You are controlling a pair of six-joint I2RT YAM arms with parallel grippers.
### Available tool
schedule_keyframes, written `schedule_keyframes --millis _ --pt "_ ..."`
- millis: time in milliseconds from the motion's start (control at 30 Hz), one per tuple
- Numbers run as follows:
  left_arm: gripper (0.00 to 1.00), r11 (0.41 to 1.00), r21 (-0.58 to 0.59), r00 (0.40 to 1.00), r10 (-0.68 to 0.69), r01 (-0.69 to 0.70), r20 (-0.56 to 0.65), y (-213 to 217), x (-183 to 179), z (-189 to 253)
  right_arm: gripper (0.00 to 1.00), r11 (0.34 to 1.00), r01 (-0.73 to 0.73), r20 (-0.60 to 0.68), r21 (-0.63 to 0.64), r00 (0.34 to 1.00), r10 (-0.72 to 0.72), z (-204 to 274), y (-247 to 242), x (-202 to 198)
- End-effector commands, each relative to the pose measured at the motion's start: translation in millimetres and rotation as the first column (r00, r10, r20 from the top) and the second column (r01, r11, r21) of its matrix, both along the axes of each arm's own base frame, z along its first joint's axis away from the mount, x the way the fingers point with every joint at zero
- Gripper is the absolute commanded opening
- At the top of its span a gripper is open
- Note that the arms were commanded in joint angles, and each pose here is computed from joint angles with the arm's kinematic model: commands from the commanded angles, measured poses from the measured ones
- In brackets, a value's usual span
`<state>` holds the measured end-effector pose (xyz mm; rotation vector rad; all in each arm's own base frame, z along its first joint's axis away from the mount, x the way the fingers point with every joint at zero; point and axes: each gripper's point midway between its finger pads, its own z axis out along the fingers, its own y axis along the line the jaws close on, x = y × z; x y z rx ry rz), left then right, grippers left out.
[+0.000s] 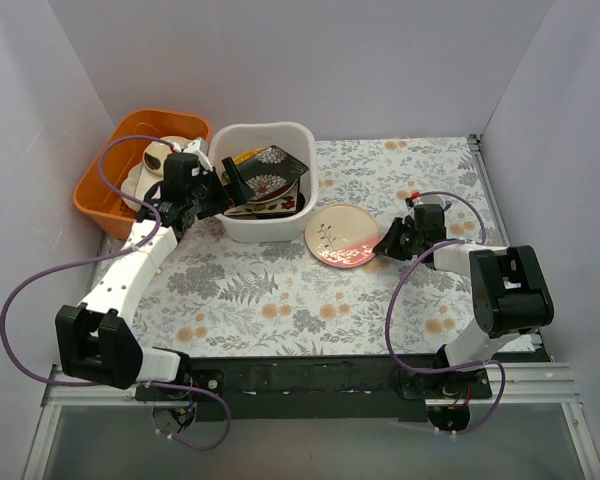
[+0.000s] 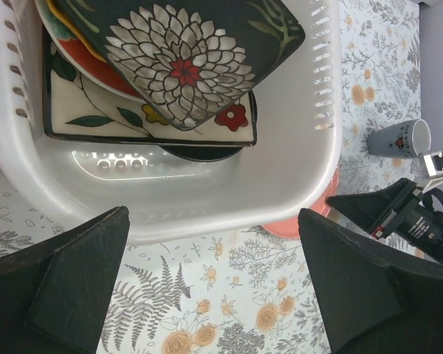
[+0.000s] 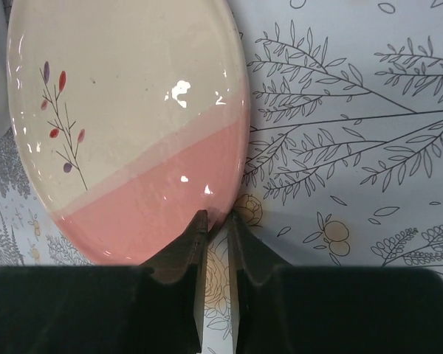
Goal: Place the plates into the plastic bin on the countertop
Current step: Pick up the plate at the center of the board.
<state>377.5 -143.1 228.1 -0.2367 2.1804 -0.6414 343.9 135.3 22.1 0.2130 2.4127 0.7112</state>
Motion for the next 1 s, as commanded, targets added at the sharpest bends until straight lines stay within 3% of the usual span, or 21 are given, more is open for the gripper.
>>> schedule_keyframes --millis 0,367,600,967 --pt "0.98 1.000 -0.007 0.998 -0.016 0.017 0.065 1.4 -14.8 21.9 0.17 0.986 -0.052 -0.148 -0.155 0.989 0.029 -36.1 -17.5 -28.6" --pt "0.98 0.988 -0.079 0.990 -0.128 0.133 0.066 -29.3 -51.6 2.8 0.08 0.940 -0.129 -0.180 -0.315 0.981 0.075 -32.5 -24.7 -47.9" --pt "0.98 0.973 -0.107 0.978 -0.207 0.207 0.004 -63.8 -70.2 -29.9 0.01 0.919 -0.162 -0.227 -0.361 0.970 0.082 -34.5 -23.9 -68.7" --pt "0.98 0.949 -0.153 0.955 -0.288 0.276 -0.066 -100.8 -105.0 -79.5 0.01 0.802 -0.241 -0.306 -0.547 0.949 0.076 -41.7 -35.2 -102.8"
